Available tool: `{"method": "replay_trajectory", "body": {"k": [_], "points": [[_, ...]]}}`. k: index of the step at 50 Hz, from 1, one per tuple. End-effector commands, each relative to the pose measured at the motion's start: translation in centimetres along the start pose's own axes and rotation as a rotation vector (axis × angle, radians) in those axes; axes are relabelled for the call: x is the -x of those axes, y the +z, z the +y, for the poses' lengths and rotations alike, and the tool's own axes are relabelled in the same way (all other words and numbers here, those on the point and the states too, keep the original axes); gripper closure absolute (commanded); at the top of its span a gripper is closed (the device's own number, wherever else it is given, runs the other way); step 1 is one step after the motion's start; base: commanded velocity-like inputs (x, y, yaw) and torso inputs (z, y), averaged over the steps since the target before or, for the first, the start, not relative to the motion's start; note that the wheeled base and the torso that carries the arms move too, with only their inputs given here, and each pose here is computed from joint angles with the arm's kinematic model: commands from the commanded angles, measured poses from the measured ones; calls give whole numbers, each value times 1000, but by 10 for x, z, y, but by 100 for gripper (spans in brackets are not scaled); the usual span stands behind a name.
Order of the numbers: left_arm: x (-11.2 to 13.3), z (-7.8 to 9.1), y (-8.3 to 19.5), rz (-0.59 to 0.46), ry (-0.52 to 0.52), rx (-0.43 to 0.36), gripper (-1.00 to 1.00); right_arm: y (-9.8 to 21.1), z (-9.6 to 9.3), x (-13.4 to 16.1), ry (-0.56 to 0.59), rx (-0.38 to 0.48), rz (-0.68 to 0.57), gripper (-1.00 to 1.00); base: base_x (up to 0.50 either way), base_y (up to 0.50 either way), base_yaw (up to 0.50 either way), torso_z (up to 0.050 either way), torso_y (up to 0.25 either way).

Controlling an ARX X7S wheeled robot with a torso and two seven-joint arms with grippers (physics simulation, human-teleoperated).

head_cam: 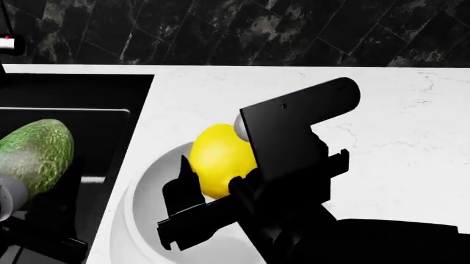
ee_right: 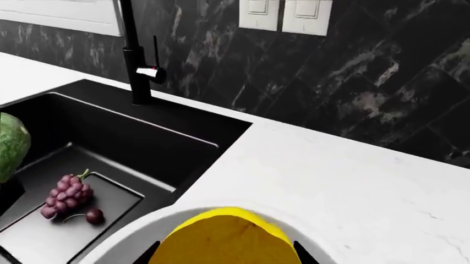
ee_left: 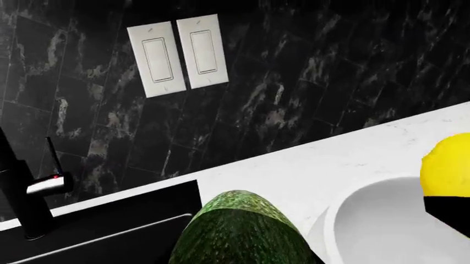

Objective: There is a mixed pile of frozen fruits and vegetables on the counter. Locate all the frozen vegetables and place the items in a bowl on the counter. Take all the frozen fruits and defrost them in a running sink.

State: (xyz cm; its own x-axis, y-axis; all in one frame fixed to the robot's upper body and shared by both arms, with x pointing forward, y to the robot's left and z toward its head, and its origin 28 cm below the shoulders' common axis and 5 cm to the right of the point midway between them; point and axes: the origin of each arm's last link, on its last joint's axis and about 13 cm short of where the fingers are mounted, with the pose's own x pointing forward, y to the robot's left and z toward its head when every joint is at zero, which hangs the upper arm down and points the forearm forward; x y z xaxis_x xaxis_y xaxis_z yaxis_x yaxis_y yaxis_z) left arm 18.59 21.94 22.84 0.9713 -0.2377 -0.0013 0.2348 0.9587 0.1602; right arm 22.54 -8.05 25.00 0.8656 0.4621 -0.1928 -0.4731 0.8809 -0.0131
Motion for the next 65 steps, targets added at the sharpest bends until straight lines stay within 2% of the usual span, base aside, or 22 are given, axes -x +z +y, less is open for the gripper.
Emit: {"method": "replay_trajectory", "body": {"k": [1, 18, 19, 41, 46, 50, 53, 56, 59, 60, 61, 64, 65], "points": [[-1, 1, 2, -10, 14, 7, 100, -10, 0, -14, 21, 11, 48, 100, 0, 0, 0, 0, 0], [0, 1, 2, -16, 6, 24, 100, -17, 0, -25, 36, 16, 90, 100, 0, 0, 0, 0, 0], [0, 1, 2, -16, 7, 24, 100, -15, 0, -25, 33, 25, 85, -100, 0, 0, 0, 0, 0], [0, 0, 2, -14, -4, 25, 100, 17, 5, -4, 13, 66, -46, -100, 0, 0, 0, 1, 0], [-5, -6, 2, -14, -26, 21, 100, 31, 2, 9, -29, 66, -118, -100, 0, 0, 0, 0, 0], [-15, -14, 6, -32, -99, 39, 100, 46, -8, 20, -98, 64, -184, -100, 0, 0, 0, 0, 0], [-22, -20, 12, -41, -143, 22, 100, 53, -15, 23, -156, 57, -215, -100, 0, 0, 0, 0, 3], [-32, -28, 29, -77, -220, 28, 100, 60, -27, 28, -230, 49, -252, -100, 0, 0, 0, 0, 0], [-38, -32, 35, -78, -278, 35, 100, 57, -31, 31, -255, 46, -248, -100, 0, 0, 0, 0, 0], [-43, -36, 37, -77, -286, 16, 100, 56, -33, 32, -277, 37, -233, -100, 0, 0, 0, 0, 0], [-44, -38, 38, -85, -317, 46, 100, 57, -36, 32, -297, 41, -232, -100, 0, 0, 0, 0, 0], [-51, -44, 41, -71, -363, 26, 100, 59, -44, 32, -348, 26, -234, -100, 0, 0, 0, 0, 0], [-53, -47, 41, -67, -391, 34, 100, 58, -47, 31, -406, 64, -203, -100, 0, 0, 0, 0, 0]]}}
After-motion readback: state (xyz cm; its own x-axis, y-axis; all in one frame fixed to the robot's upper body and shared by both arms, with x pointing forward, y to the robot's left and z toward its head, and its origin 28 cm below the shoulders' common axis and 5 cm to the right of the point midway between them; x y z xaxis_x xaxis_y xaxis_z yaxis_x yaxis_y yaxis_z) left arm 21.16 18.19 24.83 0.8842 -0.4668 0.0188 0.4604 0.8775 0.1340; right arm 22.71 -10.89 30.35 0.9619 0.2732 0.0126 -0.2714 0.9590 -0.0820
